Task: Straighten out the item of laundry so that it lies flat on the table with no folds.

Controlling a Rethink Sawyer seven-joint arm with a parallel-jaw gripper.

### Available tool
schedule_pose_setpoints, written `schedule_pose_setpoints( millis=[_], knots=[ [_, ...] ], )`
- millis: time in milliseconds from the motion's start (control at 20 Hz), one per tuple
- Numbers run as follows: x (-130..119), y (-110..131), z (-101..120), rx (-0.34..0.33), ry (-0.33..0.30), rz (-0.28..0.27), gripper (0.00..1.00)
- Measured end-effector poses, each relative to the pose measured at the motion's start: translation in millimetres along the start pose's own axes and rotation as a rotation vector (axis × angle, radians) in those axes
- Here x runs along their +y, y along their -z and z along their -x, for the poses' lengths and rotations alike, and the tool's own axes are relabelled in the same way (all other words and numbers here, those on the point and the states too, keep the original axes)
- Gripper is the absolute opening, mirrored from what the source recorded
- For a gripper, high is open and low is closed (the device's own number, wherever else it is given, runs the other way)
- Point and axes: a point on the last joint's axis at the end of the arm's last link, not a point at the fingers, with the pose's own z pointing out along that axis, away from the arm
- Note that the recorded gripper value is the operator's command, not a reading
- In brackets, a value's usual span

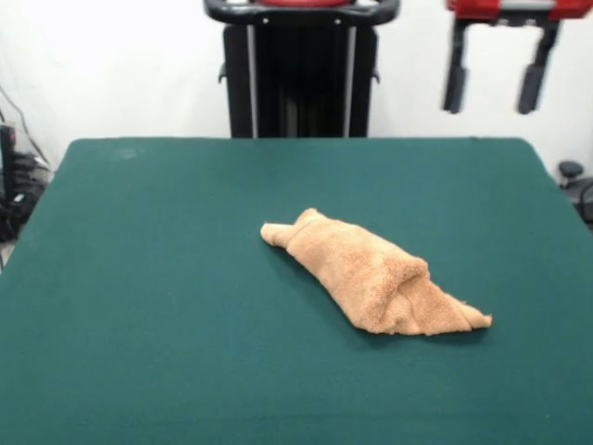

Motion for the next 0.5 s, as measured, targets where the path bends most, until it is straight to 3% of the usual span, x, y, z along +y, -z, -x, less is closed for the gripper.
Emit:
schedule_pose_setpoints(
  millis=[250,500],
  knots=[
    [-49.8,-9.5,1.4,-0.02,-0.066,-0.016,1.0],
    [-76.5,-21.0,2.2,-0.035,-0.093,-0.033,1.0]
  ],
)
